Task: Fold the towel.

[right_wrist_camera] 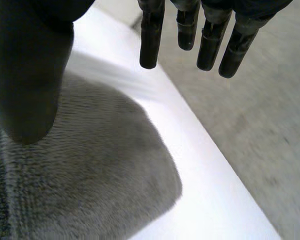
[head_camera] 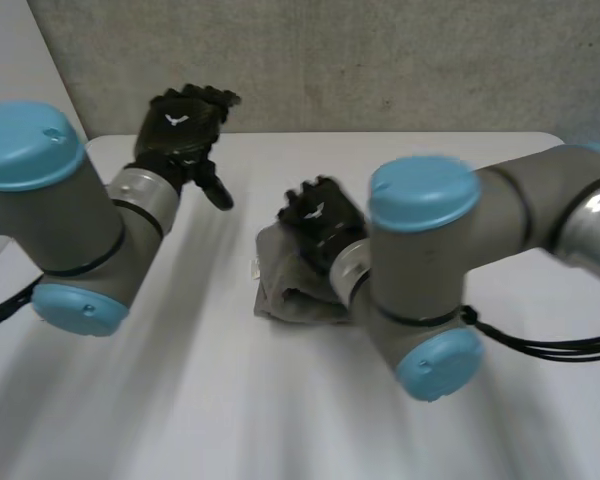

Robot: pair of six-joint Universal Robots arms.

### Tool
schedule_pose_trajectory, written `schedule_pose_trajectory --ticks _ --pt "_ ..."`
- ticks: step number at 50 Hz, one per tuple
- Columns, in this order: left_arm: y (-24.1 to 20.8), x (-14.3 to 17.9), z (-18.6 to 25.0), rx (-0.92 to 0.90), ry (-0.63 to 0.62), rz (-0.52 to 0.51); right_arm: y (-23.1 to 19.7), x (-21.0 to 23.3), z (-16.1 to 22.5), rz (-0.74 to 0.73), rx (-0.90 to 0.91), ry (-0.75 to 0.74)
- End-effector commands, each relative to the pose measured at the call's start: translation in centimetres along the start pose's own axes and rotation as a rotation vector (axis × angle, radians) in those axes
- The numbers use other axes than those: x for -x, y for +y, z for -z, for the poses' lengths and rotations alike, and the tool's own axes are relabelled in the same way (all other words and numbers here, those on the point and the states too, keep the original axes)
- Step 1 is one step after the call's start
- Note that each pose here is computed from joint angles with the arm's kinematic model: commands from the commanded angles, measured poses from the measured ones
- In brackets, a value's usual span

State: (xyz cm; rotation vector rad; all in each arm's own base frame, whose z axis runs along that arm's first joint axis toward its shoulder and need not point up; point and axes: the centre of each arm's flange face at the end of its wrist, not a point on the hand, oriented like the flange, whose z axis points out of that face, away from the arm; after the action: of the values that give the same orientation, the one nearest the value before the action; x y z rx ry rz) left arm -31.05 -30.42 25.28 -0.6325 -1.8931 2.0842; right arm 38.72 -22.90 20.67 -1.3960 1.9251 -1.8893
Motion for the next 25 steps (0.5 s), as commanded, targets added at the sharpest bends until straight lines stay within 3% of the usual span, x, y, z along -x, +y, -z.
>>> schedule_pose_trajectory --ticks 1,6,14,21,25 --pt "1.7 -3.3 -0.4 0.048 0.078 0.007 1.7 -5.2 1.0 -0.279 0.050 0.092" --pt "4.1 -5.6 -0.1 0.130 0.133 0.016 3.6 -6.5 0.4 -0.340 0.081 0.088" --pt "10.5 -7.1 1.6 0.356 0.177 -0.003 9.1 -3.3 -2.5 -0.359 0.216 -0.009" --pt "10.5 -6.9 2.0 0.369 0.175 0.001 9.2 -3.2 -3.0 -0.367 0.243 -0.023" --pt "7.0 -6.4 1.8 0.286 0.163 0.007 6.8 -4.8 -2.5 -0.369 0.188 0.003"
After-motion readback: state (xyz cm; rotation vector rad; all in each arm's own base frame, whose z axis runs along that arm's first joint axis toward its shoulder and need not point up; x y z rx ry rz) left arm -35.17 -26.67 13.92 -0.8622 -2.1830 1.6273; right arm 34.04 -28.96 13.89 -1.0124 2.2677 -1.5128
